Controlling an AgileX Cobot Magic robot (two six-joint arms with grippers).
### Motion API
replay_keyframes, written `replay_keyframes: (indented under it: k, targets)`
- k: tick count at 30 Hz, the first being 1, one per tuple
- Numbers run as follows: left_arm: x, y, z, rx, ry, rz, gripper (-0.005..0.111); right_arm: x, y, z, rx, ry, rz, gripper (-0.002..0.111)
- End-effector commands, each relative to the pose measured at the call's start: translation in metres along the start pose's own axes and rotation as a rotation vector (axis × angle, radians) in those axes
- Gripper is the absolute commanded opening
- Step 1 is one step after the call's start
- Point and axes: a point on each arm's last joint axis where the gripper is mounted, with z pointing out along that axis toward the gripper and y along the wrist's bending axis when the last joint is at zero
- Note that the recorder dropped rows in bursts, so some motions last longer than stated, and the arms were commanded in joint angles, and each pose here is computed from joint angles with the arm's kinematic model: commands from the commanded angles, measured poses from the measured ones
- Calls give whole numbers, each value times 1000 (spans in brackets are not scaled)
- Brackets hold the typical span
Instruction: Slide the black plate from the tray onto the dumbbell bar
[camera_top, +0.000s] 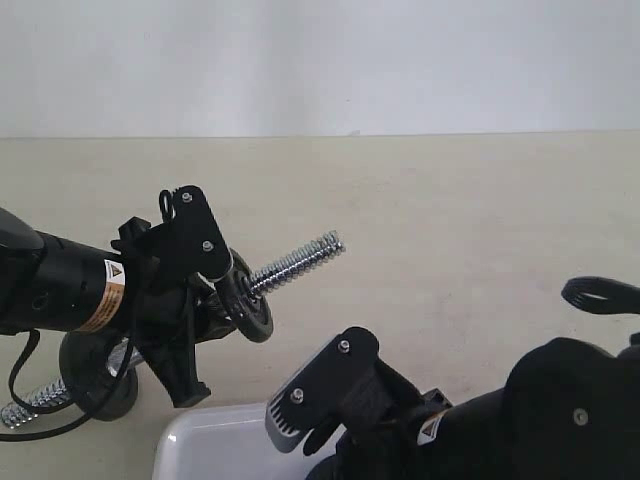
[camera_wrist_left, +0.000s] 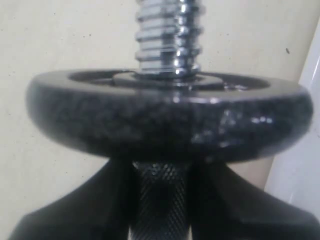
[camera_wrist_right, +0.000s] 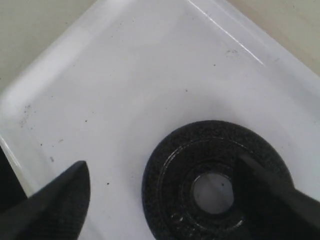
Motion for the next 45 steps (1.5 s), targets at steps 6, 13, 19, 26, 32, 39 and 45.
replay_keyframes:
  k: [6, 13, 19, 26, 32, 39, 45]
  targets:
    - [-13, 11, -11, -65, -49, -36, 4, 0, -1, -2, -4, 8, -7, 92]
    - [-13, 11, -11, -65, -49, -36, 4, -5, -6, -3, 50, -48, -21, 92]
    - [-13, 11, -11, -65, -49, -36, 4, -6, -7, -4, 63, -65, 52, 92]
    - [-13, 11, -11, -65, -49, -36, 4, -6, -7, -4, 61, -63, 48, 92]
    - [-13, 11, -11, -65, -49, -36, 4, -6, -7, -4, 62, -63, 41, 92]
    - [-12, 11, -11, -68, -48, -38, 4, -6, -7, -4, 60, -67, 126, 92]
    - [-13, 11, -11, -64, -50, -42, 4, -3, -4, -3, 26, -33, 194, 92]
